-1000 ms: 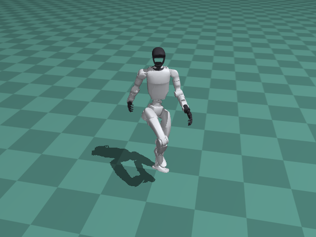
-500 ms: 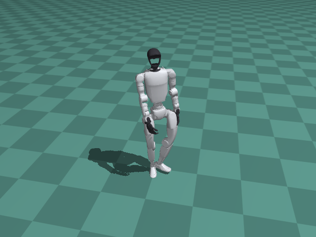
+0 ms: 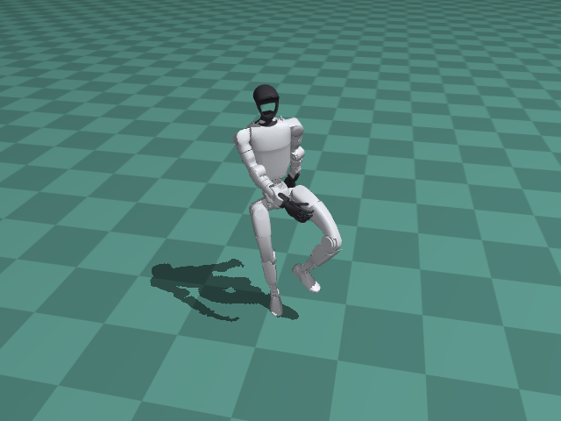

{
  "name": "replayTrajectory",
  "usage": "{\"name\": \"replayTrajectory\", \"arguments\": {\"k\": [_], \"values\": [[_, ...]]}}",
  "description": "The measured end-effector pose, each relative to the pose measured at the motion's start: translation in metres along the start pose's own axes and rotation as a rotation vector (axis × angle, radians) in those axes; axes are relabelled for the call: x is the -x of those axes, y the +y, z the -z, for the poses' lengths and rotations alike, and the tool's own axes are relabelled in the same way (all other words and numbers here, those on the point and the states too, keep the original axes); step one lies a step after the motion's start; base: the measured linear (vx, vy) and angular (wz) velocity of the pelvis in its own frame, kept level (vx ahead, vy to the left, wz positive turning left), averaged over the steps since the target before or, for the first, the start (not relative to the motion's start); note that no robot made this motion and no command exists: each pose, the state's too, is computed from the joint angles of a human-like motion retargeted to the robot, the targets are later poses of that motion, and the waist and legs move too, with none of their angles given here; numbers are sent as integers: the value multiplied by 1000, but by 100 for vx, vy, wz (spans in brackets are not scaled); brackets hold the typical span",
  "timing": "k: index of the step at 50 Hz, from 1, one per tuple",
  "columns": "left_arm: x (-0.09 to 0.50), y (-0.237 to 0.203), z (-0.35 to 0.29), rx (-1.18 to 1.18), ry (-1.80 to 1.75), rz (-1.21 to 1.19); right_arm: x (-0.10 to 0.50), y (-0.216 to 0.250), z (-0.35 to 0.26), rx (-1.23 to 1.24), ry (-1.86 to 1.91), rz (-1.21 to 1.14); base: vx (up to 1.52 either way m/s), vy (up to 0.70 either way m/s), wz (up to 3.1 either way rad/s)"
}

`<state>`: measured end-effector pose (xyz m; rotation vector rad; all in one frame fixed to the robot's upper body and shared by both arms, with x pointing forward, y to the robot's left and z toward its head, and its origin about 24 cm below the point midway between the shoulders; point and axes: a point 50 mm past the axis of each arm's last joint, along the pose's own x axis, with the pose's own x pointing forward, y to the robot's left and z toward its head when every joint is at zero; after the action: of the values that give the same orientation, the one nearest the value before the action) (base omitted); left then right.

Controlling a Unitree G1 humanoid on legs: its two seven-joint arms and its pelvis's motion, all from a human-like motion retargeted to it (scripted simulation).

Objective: In place motions

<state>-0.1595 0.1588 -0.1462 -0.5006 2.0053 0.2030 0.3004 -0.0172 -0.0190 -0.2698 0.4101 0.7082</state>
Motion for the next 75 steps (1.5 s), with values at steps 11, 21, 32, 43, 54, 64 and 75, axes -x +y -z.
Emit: {"name": "replayTrajectory", "arguments": {"k": [11, 21, 32, 43, 54, 64, 75], "values": [[5, -4, -37, -23, -87, -50, 13, 25, 63, -38, 208, -65, 3, 3, 37], [65, -61, -196, -224, -563, -46, 101, 37, 201, -138, 725, -3, -22, 15, 71], [264, -168, -324, -283, -1417, 155, 285, 92, 303, -471, 1400, -14, -27, 16, 55], [349, -184, -326, -493, -1761, 58, 390, 125, 311, -791, 1703, 251, 3, 1, 19], [197, -147, -289, -326, -1289, 49, 262, 93, 297, -623, 1294, 110, 15, -3, -76], [40, -78, -161, -384, -480, -39, 118, 60, 214, -384, 675, -43, 14, 4, -50], [23, -47, -107, -422, -90, -142, 119, 56, 211, -181, 628, -104, -4, -3, 25]]}}
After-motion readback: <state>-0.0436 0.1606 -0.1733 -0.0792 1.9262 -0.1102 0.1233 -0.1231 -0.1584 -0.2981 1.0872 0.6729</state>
